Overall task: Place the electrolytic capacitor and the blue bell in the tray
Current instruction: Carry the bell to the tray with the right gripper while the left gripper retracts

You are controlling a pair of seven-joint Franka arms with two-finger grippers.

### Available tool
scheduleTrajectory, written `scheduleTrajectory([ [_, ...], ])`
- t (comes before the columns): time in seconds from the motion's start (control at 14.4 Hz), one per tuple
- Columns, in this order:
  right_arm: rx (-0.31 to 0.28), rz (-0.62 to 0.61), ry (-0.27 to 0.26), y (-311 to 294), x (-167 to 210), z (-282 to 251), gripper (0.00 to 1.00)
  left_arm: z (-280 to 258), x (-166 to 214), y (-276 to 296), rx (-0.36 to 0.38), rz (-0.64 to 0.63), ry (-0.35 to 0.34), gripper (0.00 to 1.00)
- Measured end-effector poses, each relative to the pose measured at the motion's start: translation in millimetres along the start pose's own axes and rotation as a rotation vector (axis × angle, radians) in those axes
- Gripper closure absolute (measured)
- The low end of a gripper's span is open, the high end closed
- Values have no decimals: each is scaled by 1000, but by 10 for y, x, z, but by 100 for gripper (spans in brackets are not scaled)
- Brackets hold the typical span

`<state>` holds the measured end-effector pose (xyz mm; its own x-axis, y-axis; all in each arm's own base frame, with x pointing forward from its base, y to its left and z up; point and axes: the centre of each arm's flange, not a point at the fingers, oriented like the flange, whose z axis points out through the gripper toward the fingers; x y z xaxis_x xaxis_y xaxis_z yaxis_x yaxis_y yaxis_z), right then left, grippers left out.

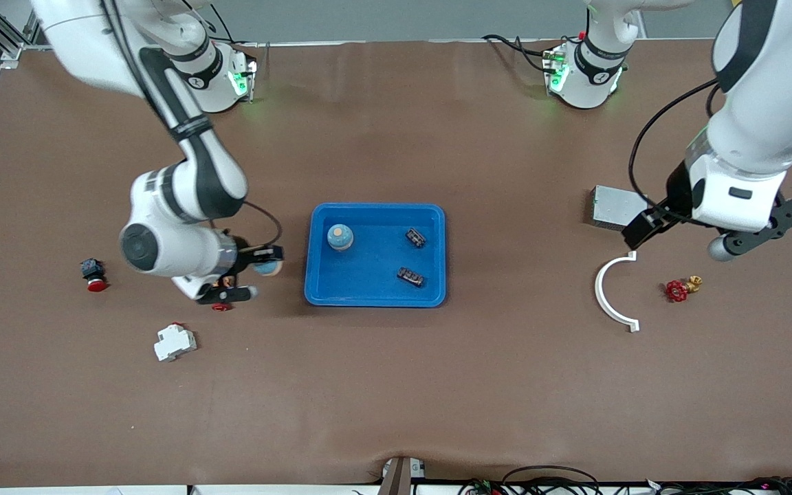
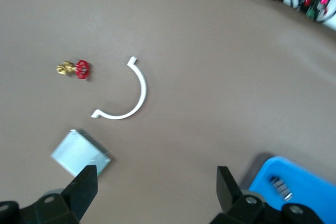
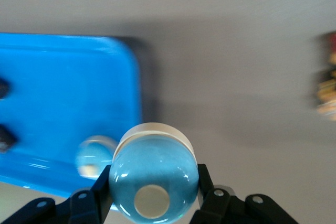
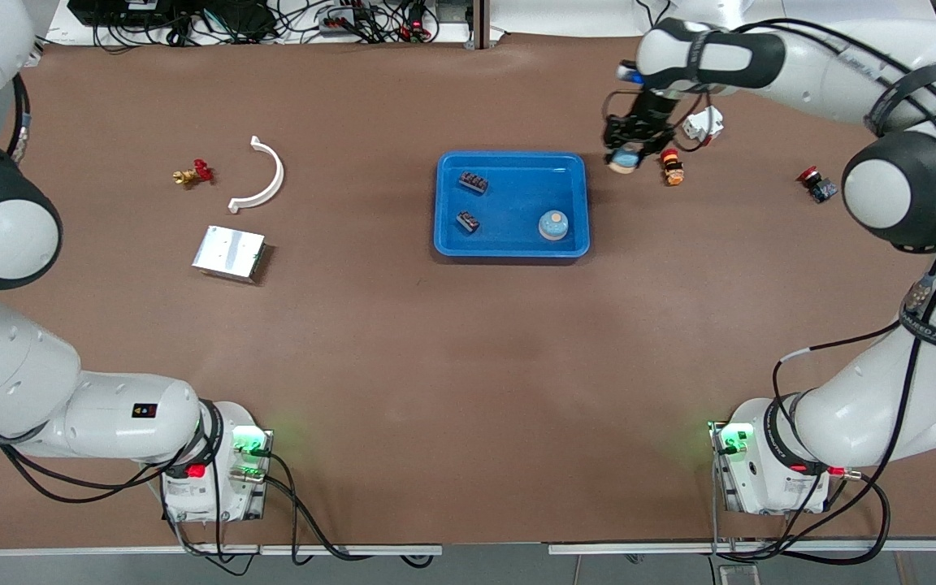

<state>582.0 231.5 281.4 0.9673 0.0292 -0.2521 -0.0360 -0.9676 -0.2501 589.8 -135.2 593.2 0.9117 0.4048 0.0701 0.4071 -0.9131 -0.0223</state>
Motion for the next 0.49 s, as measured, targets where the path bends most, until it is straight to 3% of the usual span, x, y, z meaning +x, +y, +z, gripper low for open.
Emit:
scheduleTrajectory([
  [0.28,-5,131,50,-964,-302,205,34,-247,141,-644,-10,106,-33,0],
  [0.49,-44,157,80,-1266,-282,384,34,-440,90,-917,-22,204,-39,0],
])
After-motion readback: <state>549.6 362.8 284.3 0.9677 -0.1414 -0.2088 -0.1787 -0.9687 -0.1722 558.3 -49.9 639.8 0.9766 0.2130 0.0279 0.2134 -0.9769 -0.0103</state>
